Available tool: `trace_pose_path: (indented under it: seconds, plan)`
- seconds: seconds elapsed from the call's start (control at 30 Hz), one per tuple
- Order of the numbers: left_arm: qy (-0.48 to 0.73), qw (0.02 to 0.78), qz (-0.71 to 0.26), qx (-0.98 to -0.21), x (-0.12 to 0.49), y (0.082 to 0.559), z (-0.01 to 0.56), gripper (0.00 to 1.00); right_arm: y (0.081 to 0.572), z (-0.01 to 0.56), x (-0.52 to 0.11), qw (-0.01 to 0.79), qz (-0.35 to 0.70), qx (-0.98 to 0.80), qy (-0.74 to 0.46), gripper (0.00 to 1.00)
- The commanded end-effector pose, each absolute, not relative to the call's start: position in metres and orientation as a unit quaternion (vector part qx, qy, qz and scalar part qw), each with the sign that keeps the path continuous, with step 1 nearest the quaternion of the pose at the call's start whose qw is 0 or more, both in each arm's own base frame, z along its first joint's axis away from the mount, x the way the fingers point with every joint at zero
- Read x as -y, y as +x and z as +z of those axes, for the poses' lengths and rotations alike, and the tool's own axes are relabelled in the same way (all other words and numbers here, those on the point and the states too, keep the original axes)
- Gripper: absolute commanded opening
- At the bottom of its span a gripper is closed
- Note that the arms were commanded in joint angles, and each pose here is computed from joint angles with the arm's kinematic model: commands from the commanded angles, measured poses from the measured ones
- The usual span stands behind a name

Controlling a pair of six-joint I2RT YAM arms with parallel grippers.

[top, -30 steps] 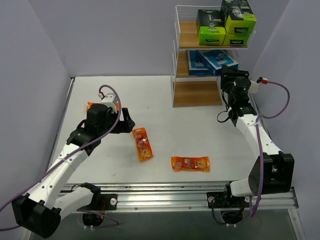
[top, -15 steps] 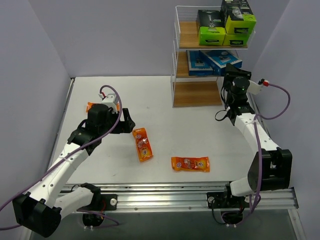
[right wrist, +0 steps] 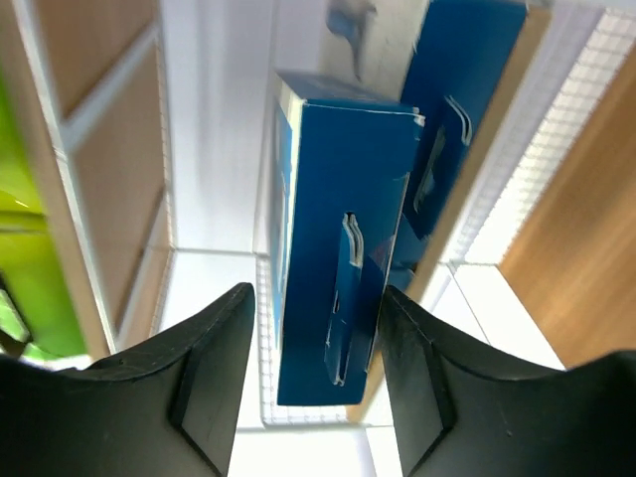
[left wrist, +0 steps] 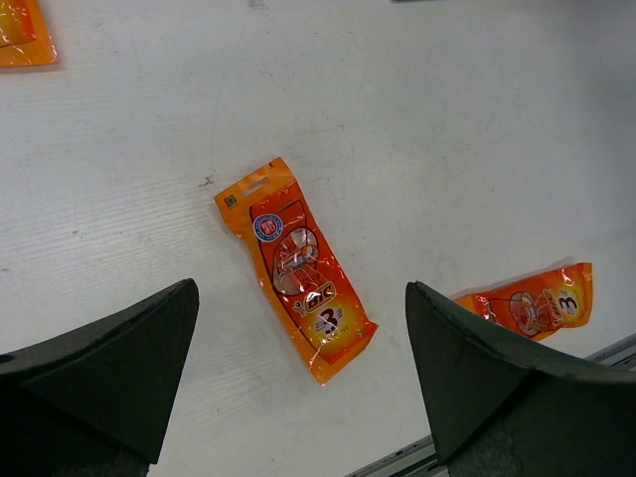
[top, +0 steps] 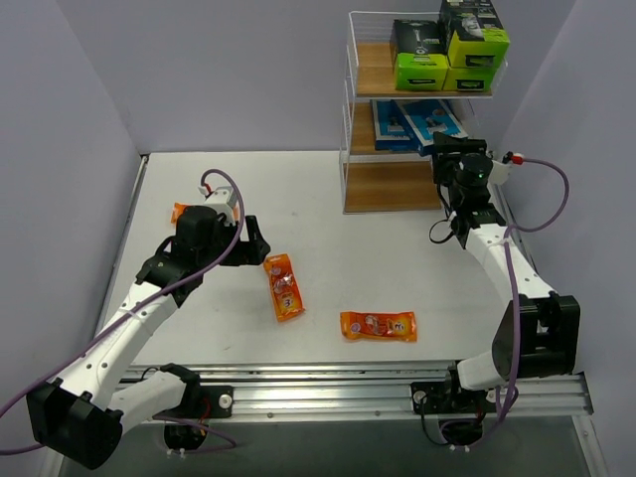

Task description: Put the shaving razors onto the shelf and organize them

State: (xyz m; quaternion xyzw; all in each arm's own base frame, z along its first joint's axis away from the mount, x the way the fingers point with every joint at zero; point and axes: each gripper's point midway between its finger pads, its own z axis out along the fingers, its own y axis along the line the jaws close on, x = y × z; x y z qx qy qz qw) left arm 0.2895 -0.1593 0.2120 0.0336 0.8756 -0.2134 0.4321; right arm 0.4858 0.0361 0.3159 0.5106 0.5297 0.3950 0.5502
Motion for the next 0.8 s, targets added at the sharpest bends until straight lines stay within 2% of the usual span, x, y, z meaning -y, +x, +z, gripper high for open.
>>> trace_pose_path:
  seconds: [0.0, 0.27, 0.63, 0.77]
  plan:
    - [0.039, 0.450, -0.226, -0.863, 0.162, 0.295, 0.232, 0.94, 0.477, 0.353, -0.051, 0.559, 0.424, -0.540, 0.465, 0.49]
    - [0.039, 0.451, -0.224, -0.863, 0.161, 0.295, 0.232, 0.94, 0.473, 0.356, -0.062, 0.547, 0.435, -0.564, 0.440, 0.55]
    - [0.039, 0.450, -0.224, -0.863, 0.161, 0.294, 0.232, 0.94, 0.474, 0.348, -0.069, 0.528, 0.442, -0.579, 0.437, 0.55]
    - [0.039, 0.448, -0.225, -0.864, 0.162, 0.294, 0.231, 0.94, 0.477, 0.344, -0.070, 0.522, 0.448, -0.577, 0.441, 0.50]
